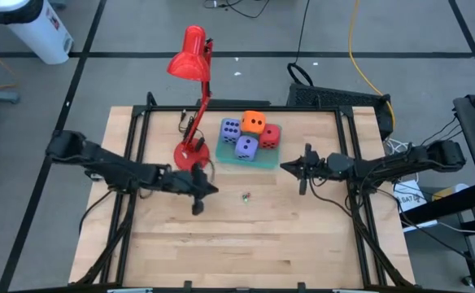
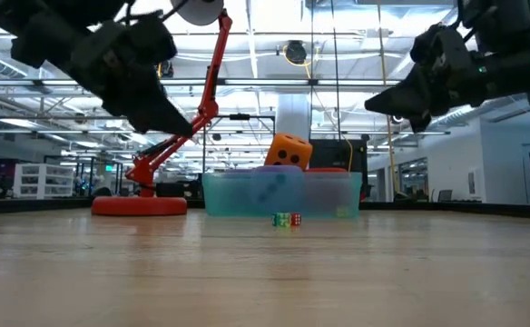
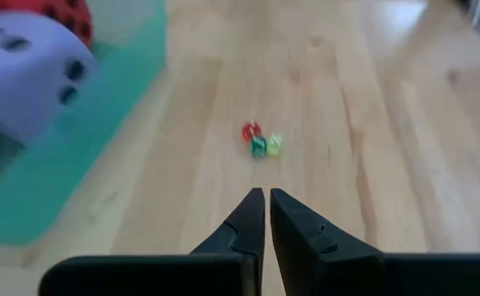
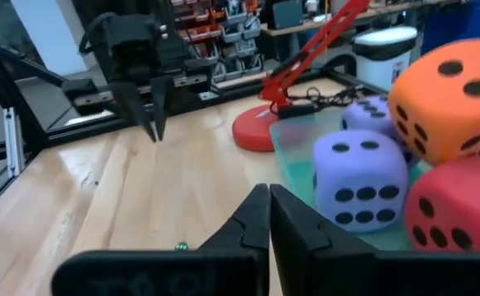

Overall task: Pick & Place Dice
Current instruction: Put the small dark green die into the blue bin

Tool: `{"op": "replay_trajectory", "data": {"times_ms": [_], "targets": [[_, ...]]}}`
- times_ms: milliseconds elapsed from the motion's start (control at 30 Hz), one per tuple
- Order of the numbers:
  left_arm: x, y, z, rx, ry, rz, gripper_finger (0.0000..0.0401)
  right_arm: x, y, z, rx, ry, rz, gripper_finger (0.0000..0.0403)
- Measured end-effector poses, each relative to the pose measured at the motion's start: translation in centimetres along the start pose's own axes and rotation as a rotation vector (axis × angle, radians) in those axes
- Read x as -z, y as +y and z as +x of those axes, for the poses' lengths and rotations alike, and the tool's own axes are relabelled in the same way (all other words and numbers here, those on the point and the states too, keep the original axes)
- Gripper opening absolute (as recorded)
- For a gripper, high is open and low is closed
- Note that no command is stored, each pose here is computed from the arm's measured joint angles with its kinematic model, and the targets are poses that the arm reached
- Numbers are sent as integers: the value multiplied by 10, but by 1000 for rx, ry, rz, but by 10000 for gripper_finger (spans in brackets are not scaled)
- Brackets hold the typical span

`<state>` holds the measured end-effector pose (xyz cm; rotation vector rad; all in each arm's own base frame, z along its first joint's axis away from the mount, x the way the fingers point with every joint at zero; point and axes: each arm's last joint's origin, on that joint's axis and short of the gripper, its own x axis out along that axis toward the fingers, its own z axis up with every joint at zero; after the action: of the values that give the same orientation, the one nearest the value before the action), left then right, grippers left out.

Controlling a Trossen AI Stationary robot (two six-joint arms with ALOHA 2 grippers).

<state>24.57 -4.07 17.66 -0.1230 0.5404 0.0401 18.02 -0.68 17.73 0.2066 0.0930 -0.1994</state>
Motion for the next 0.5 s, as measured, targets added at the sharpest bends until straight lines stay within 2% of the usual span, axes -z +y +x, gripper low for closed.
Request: {"op": "replay_trajectory", "data": {"times_ms": [133,300,400,500], "targets": [[-7,-13,29,-60,32,-5,30,6,0,-2,-3,17,21,1],[-13,-24,69,-76,84,8,34,8,3,-3,-25,27,15,1],[-22,-27,90,-78,80,39,54,8,5,-3,-33,30,-7,2],[-26,-29,107,-73,93,84,91,9,5,-3,-46,43,-13,1]]}}
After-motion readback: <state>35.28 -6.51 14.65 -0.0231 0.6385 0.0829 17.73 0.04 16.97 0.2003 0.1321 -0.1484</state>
